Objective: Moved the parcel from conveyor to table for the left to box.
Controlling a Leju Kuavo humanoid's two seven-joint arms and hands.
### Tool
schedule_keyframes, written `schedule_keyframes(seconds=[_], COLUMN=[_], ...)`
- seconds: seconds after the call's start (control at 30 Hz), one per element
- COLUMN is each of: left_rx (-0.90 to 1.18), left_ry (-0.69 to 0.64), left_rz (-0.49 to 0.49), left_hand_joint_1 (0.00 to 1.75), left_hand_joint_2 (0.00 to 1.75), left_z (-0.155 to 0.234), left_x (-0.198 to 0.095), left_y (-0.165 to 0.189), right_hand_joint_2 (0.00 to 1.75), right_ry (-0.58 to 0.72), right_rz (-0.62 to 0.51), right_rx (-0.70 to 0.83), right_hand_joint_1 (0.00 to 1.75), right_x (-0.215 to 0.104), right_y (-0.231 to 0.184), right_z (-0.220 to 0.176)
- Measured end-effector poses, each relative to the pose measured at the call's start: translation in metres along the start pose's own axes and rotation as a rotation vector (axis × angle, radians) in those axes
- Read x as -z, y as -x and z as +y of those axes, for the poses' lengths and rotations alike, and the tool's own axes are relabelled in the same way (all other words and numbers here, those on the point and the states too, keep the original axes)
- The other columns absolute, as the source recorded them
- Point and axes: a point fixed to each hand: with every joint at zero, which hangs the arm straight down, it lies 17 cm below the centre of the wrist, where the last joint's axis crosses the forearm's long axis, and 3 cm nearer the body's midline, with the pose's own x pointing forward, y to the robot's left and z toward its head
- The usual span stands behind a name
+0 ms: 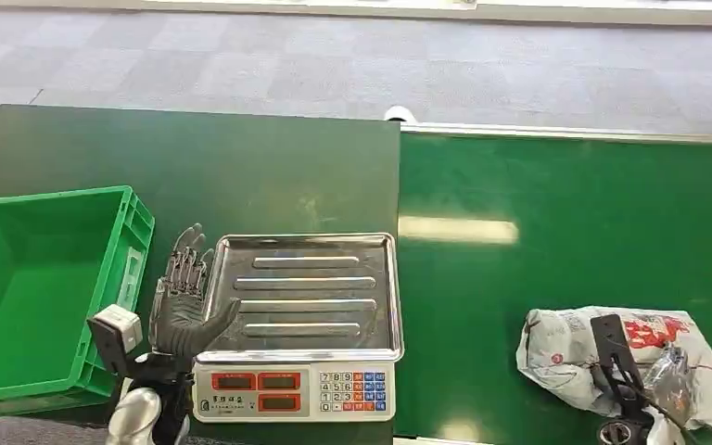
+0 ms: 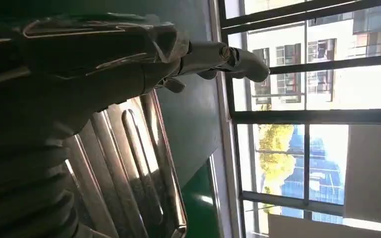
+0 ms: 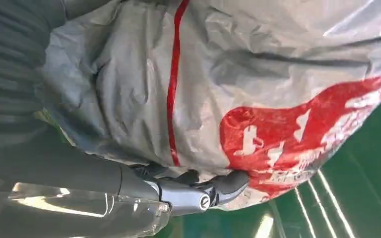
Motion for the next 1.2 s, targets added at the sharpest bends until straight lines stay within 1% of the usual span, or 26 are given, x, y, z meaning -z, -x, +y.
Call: schedule_keyframes(seconds=[0.07,0.1,0.13,0.17,0.2,0.23,0.27,0.33,0.4,0.47,0.5,0.53,0.77,0.8,0.87,1.0,1.07,1.1,1.17,1.2], left_rx=[0.0,0.001,0.002,0.003,0.004,0.004,0.005,0.006,0.008,0.009,0.008,0.009,0.009,0.009,0.009,0.007,0.007,0.006,0.005,0.005], left_ry=[0.0,-0.001,-0.004,-0.006,-0.006,-0.007,-0.009,-0.009,-0.01,-0.013,-0.013,-0.013,-0.016,-0.017,-0.017,-0.017,-0.015,-0.014,-0.012,-0.011], left_rz=[0.0,0.001,0.001,0.002,0.003,0.003,0.003,0.004,0.005,0.006,0.006,0.007,0.01,0.01,0.01,0.011,0.011,0.011,0.011,0.011], left_hand_joint_1=[0.0,0.0,0.0,0.0,0.0,0.0,0.0,0.0,0.0,0.0,0.0,0.0,0.0,0.0,0.0,0.0,0.0,0.0,0.0,0.0], left_hand_joint_2=[1.75,1.75,1.75,1.75,1.75,1.75,1.75,1.75,1.75,1.75,1.75,1.75,1.75,1.75,1.75,1.75,1.75,1.75,1.75,1.75], left_z=[0.0,0.0,0.0,0.001,0.001,0.001,0.001,0.002,0.002,0.003,0.003,0.003,0.004,0.004,0.004,0.003,0.003,0.002,0.001,0.001], left_x=[0.0,0.0,0.0,0.0,0.0,0.0,0.0,0.0,0.0,0.0,0.0,0.0,0.0,0.0,0.0,0.0,0.0,0.0,0.0,0.0], left_y=[0.0,0.0,0.0,0.0,0.001,0.001,0.001,0.001,0.001,0.001,0.001,0.001,0.002,0.002,0.002,0.002,0.002,0.002,0.002,0.002], right_hand_joint_2=[1.75,1.75,1.75,1.75,1.75,1.75,1.75,1.75,1.75,1.75,1.75,1.75,1.75,1.75,1.75,1.75,1.75,1.75,1.75,1.75], right_ry=[-0.007,-0.012,-0.016,-0.022,-0.029,-0.032,-0.034,-0.039,-0.038,-0.03,-0.028,-0.024,-0.026,-0.026,-0.024,-0.018,-0.013,-0.013,-0.015,-0.018], right_rz=[0.004,0.008,0.009,0.011,0.013,0.012,0.008,0.005,0.001,-0.008,-0.008,-0.009,-0.012,-0.013,-0.013,-0.018,-0.023,-0.027,-0.034,-0.041], right_rx=[-0.007,-0.009,-0.01,-0.01,-0.009,-0.008,-0.007,-0.001,0.014,0.035,0.043,0.049,0.068,0.072,0.075,0.068,0.063,0.06,0.06,0.062], right_hand_joint_1=[0.0,0.45,1.4,1.59,1.64,1.62,1.54,1.43,1.5,1.48,1.41,1.45,1.5,1.45,1.47,1.68,1.68,1.71,1.68,1.73], right_x=[0.002,0.002,0.003,0.004,0.004,0.005,0.006,0.008,0.01,0.013,0.014,0.015,0.019,0.02,0.02,0.02,0.021,0.02,0.02,0.02], right_y=[0.0,0.001,0.001,0.001,0.001,0.001,0.0,-0.002,-0.004,-0.007,-0.007,-0.008,-0.013,-0.014,-0.014,-0.015,-0.016,-0.016,-0.018,-0.019], right_z=[0.002,0.003,0.005,0.007,0.009,0.01,0.011,0.012,0.011,0.01,0.009,0.008,0.008,0.008,0.008,0.008,0.007,0.007,0.007,0.008])
